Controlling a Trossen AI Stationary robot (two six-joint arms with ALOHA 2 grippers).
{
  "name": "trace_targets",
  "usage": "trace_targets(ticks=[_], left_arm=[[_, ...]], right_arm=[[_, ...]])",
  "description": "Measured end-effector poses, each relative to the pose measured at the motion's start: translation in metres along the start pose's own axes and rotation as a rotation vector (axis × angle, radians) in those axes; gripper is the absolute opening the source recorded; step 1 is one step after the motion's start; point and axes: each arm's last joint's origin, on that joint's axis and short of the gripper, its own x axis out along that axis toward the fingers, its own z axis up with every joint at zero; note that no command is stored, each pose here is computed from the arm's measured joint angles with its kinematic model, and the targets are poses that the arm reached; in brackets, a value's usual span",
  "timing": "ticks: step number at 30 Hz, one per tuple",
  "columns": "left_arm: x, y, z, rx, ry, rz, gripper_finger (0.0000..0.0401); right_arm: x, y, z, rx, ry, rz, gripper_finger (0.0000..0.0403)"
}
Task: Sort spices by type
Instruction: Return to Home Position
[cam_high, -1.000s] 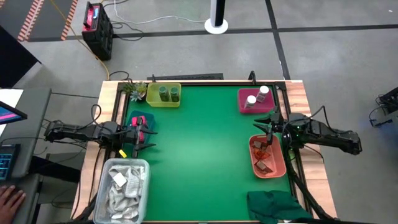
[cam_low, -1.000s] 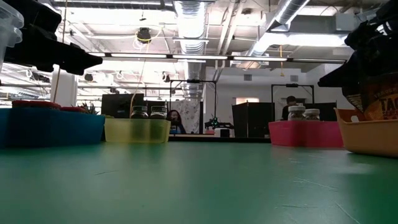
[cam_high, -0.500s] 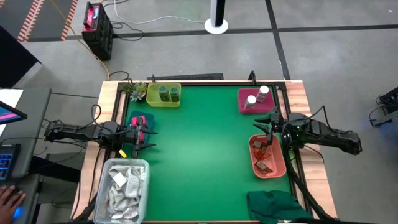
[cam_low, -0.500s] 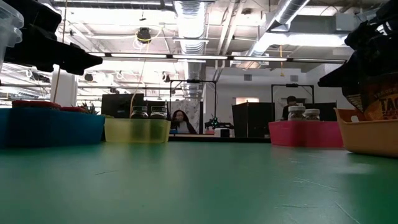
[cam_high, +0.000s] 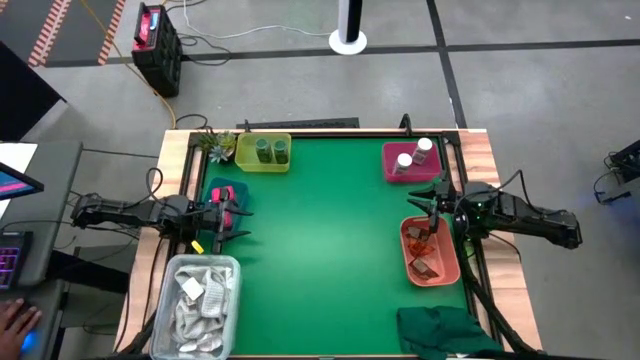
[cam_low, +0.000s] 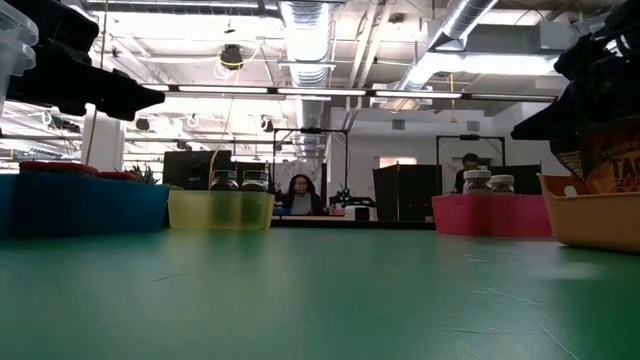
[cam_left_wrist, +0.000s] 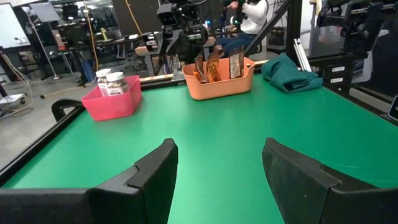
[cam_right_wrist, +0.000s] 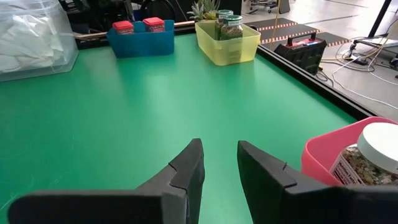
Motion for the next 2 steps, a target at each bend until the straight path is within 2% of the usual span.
trace_targets(ticks=[2], left_arm=[[0.0, 0.0, 0.0, 0.0, 0.0, 0.0, 0.0224]], right_arm=[[0.0, 0.0, 0.0, 0.0, 0.0, 0.0, 0.0127]])
